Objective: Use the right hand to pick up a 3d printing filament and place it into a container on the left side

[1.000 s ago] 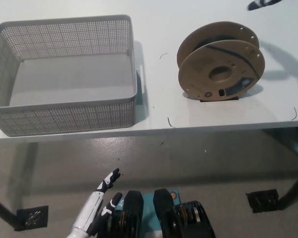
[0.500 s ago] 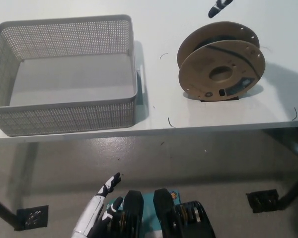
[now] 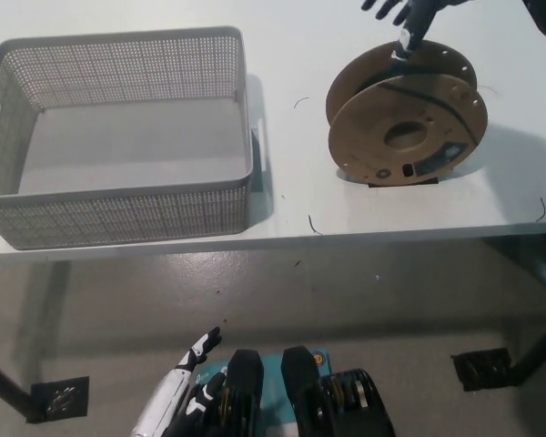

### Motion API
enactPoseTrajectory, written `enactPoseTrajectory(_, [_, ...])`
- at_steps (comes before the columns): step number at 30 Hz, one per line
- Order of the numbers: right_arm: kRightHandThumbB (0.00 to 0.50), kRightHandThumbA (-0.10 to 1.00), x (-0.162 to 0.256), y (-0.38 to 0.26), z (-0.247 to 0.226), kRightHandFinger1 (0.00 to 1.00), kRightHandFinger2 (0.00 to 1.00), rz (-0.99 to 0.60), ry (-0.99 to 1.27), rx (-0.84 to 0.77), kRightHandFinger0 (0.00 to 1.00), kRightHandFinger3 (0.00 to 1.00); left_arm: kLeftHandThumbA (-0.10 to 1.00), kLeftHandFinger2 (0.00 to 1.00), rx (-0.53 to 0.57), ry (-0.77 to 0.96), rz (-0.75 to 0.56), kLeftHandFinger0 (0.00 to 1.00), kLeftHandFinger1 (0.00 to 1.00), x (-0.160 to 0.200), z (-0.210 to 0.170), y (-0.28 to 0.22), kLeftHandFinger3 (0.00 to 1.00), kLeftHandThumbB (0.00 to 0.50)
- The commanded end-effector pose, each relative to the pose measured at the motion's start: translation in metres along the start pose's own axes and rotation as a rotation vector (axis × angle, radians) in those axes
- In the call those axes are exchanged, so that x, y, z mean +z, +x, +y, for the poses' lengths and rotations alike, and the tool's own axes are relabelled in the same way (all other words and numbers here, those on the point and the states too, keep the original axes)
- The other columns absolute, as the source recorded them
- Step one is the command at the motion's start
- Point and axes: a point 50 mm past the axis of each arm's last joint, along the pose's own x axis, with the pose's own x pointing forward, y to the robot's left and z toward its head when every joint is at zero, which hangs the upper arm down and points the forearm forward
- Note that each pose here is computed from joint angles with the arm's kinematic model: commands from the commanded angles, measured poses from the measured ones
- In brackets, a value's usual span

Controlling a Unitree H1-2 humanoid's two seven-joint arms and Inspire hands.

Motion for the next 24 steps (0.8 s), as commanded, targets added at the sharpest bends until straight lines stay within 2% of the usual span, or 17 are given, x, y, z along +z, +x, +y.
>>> enactPoseTrajectory(1, [0.324,1.00,0.010,-0.010,-0.010,1.00,1.00,-0.025,-0.100,-0.019,1.00,1.00,1.00,1.00,-0.014,0.016,-0.057,1.00,1.00,0.009,0.003,0.002,1.00,0.271])
enactPoseTrajectory(4, [0.353,1.00,0.000,0.002,-0.001,1.00,1.00,0.012,-0.140,0.007,1.00,1.00,1.00,1.00,-0.016,0.017,-0.056,1.00,1.00,0.008,0.004,0.001,1.00,0.281])
enactPoseTrajectory(7, [0.359,1.00,-0.012,0.012,0.007,1.00,1.00,0.039,-0.165,0.025,1.00,1.00,1.00,1.00,-0.021,0.024,-0.063,1.00,1.00,0.009,0.006,0.002,1.00,0.285])
enactPoseTrajectory(9, [0.404,1.00,-0.023,0.022,0.013,1.00,1.00,0.075,-0.173,0.009,1.00,1.00,1.00,1.00,-0.027,0.025,-0.064,1.00,1.00,0.010,0.007,0.004,1.00,0.305])
enactPoseTrajectory(12, [0.383,1.00,-0.033,0.033,0.024,1.00,1.00,0.085,-0.153,0.022,1.00,1.00,1.00,1.00,-0.028,0.026,-0.066,1.00,1.00,0.010,0.008,0.005,1.00,0.302])
enactPoseTrajectory(13, [0.352,1.00,-0.038,0.040,0.031,1.00,1.00,0.082,-0.140,0.041,1.00,1.00,1.00,1.00,-0.025,0.016,-0.071,1.00,1.00,0.010,0.008,0.005,1.00,0.298])
enactPoseTrajectory(15, [0.349,1.00,-0.045,0.050,0.041,1.00,1.00,0.087,-0.130,0.060,1.00,1.00,1.00,1.00,-0.024,0.015,-0.071,1.00,1.00,0.010,0.008,0.006,1.00,0.303])
enactPoseTrajectory(17, [0.312,1.00,-0.057,0.062,0.057,1.00,1.00,0.058,-0.067,0.128,1.00,1.00,1.00,1.00,-0.029,0.013,-0.073,1.00,1.00,0.010,0.007,0.006,1.00,0.308])
enactPoseTrajectory(18, [0.363,1.00,-0.063,0.069,0.064,1.00,1.00,0.053,-0.104,0.116,1.00,1.00,1.00,1.00,-0.032,0.016,-0.075,1.00,1.00,0.010,0.006,0.007,1.00,0.310])
enactPoseTrajectory(20, [0.436,1.00,-0.070,0.079,0.073,1.00,1.00,0.104,-0.207,0.070,1.00,1.00,1.00,1.00,-0.035,0.017,-0.077,1.00,1.00,0.011,0.007,0.009,1.00,0.319])
enactPoseTrajectory(21, [0.448,1.00,-0.070,0.082,0.076,1.00,1.00,0.135,-0.235,0.059,1.00,1.00,1.00,1.00,-0.035,0.015,-0.079,1.00,1.00,0.011,0.007,0.010,1.00,0.321])
enactPoseTrajectory(22, [0.487,1.00,-0.069,0.084,0.080,1.00,1.00,0.191,-0.263,0.063,1.00,1.00,1.00,1.00,-0.033,0.018,-0.083,1.00,1.00,0.012,0.007,0.011,1.00,0.329])
enactPoseTrajectory(23, [0.406,1.00,-0.070,0.088,0.082,1.00,1.00,0.135,-0.240,0.024,1.00,1.00,1.00,1.00,-0.032,0.014,-0.078,1.00,1.00,0.012,0.008,0.011,1.00,0.334])
enactPoseTrajectory(24, [0.299,0.86,-0.069,0.091,0.084,0.99,1.00,0.103,-0.193,-0.011,0.96,1.00,1.00,1.00,-0.028,0.022,-0.080,1.00,1.00,0.012,0.010,0.012,1.00,0.334])
